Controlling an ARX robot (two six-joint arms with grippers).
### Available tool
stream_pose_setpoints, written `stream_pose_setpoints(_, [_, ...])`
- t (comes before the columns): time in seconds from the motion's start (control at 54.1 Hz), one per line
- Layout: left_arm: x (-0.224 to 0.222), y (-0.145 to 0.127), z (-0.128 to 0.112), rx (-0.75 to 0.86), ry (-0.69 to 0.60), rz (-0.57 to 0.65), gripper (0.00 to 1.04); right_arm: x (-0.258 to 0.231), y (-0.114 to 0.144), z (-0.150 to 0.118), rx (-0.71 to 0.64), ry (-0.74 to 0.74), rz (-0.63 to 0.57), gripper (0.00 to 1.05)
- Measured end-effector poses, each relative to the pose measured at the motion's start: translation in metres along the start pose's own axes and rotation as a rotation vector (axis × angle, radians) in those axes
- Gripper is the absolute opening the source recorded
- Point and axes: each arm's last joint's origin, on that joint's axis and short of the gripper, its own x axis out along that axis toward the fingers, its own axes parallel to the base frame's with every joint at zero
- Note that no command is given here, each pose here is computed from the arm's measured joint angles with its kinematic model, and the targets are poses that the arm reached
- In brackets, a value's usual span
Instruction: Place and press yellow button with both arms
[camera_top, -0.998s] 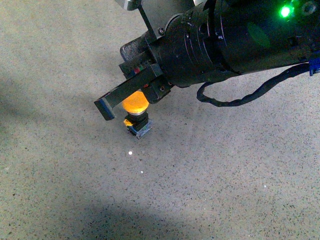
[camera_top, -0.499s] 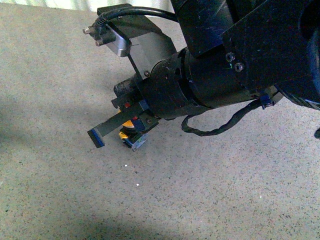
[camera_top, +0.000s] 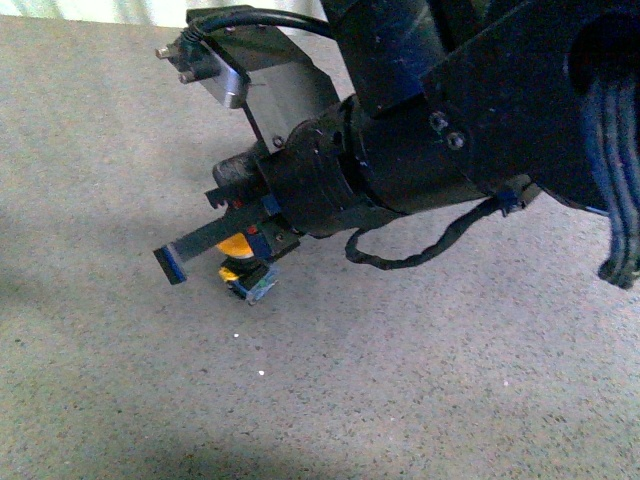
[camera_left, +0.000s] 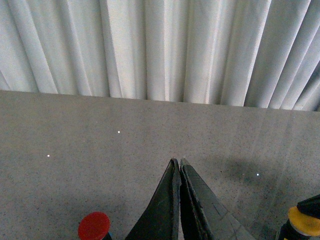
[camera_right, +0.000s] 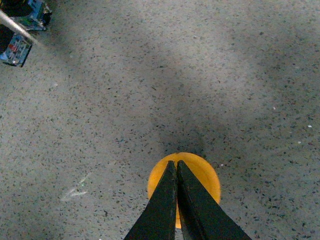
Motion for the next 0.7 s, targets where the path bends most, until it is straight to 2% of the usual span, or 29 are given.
stream_pose_setpoints(0.148, [0.0, 0.0, 0.0, 0.0, 0.0, 0.0, 0.01, -0.027, -0.014, 0.01, 0.103, -0.113, -0.025, 0.01])
stream_pose_setpoints(0.351, [0.0, 0.0, 0.0, 0.0, 0.0, 0.0, 0.01, -0.091, -0.033, 0.029, 0.226, -0.339, -0.093, 0.02])
stream_pose_setpoints(0.499, [0.0, 0.0, 0.0, 0.0, 0.0, 0.0, 0.01, -0.14, -0.041, 0.021, 0.273, -0.444, -0.169, 0.25])
stream_pose_setpoints(0.536, [0.0, 0.0, 0.0, 0.0, 0.0, 0.0, 0.01, -0.145, -0.041, 0.018, 0.258, -0.491, -0.26, 0.24])
stream_pose_setpoints(0.573, [0.0, 0.0, 0.0, 0.0, 0.0, 0.0, 0.01, -0.155, -0.041, 0.014, 0.221, -0.604, -0.434, 0.17])
stream_pose_setpoints(0.647, [0.0, 0.0, 0.0, 0.0, 0.0, 0.0, 0.01, -0.171, -0.041, 0.0, 0.193, -0.724, -0.66, 0.05])
stream_pose_setpoints(0.702, [0.0, 0.0, 0.0, 0.0, 0.0, 0.0, 0.01, -0.181, -0.042, -0.016, 0.184, -0.752, -0.736, 0.01])
